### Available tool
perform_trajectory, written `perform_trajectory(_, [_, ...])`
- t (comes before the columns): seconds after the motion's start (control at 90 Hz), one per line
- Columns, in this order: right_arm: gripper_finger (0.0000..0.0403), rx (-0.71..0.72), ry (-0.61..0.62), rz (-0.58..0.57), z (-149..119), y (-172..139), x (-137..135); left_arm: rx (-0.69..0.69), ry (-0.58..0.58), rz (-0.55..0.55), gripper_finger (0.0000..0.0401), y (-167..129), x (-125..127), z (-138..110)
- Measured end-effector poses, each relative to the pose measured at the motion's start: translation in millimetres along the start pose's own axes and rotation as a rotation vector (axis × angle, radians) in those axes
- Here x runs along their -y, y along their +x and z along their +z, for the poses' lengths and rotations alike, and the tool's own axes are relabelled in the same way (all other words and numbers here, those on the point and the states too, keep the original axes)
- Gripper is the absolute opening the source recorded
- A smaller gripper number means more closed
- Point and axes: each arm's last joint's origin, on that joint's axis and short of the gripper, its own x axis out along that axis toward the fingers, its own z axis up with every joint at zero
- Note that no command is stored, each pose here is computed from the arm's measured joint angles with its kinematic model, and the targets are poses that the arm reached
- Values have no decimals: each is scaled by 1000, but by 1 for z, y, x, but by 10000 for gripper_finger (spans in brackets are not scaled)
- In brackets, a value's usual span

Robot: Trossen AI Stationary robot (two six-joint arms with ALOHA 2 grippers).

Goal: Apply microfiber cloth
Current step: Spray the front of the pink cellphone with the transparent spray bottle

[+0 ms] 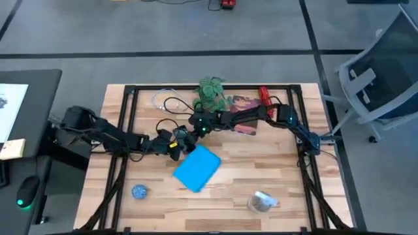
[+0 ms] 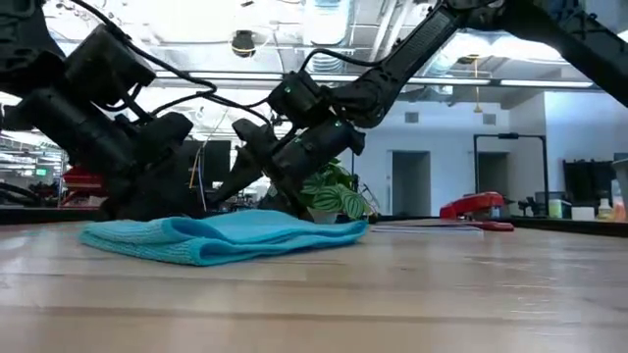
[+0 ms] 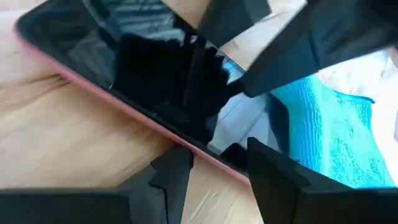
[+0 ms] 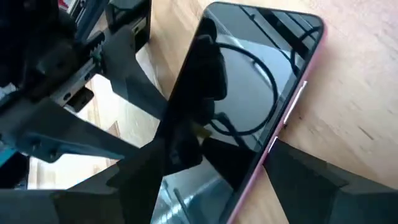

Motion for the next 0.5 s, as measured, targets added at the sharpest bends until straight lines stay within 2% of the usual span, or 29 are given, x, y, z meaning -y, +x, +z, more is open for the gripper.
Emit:
perform_trajectory(0.133, [258, 19, -28, 16, 1, 1, -2, 0, 12, 5, 124, 1, -1, 0])
perform_trajectory(0.222, [243, 8, -51, 9, -1, 1, -2, 1, 12, -2, 124, 0, 0, 0])
perform_trajectory(0.5, [129, -1, -99, -11, -7, 2, 1, -1, 30, 1, 124, 0, -1, 0])
